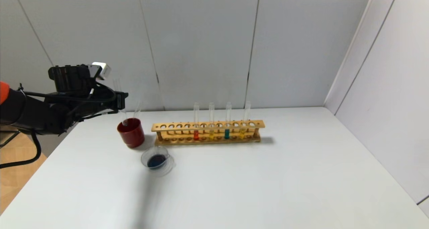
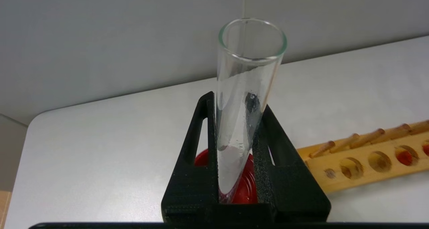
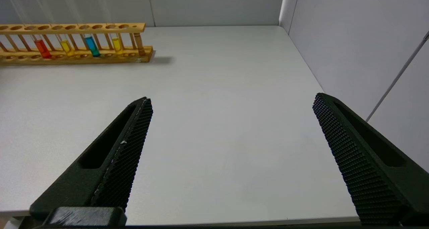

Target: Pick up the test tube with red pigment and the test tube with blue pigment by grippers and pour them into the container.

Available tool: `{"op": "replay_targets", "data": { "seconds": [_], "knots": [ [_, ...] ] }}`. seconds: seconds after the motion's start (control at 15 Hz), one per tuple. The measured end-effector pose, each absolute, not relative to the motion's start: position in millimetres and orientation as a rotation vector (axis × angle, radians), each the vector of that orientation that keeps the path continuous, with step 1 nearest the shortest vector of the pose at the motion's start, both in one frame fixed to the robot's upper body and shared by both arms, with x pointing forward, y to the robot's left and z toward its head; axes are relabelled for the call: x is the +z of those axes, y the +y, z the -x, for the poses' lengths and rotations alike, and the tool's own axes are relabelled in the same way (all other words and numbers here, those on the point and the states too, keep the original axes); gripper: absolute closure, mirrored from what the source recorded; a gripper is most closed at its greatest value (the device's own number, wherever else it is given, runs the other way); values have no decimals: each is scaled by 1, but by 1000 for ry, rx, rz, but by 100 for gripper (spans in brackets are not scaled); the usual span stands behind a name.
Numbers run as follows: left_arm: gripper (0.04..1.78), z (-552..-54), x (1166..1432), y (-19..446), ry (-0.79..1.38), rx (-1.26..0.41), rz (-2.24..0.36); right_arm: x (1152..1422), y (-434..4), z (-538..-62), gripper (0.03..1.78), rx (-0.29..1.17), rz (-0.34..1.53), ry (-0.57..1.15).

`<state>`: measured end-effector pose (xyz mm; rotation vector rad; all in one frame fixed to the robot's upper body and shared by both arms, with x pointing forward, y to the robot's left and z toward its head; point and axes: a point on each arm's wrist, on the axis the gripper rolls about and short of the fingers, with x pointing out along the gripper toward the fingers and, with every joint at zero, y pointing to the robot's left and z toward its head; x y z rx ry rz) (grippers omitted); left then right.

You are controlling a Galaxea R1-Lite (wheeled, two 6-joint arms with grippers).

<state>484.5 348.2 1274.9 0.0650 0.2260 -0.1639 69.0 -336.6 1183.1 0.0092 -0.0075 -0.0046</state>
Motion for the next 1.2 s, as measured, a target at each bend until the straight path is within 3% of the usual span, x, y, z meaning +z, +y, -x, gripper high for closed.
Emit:
{"op": "replay_targets", "data": {
  "seconds": [0.8, 1.0, 1.2],
  "knots": [
    [143, -491, 1248, 353, 293, -157, -51, 1183, -337, -69, 6, -4, -9, -7],
    [114, -490, 1246, 352, 300, -158, -50, 1183, -337, -69, 6, -4, -9, -7],
    [63, -489, 1245, 353, 299, -158, -50, 1183, -337, -69, 6, -4, -9, -7]
  ]
}}
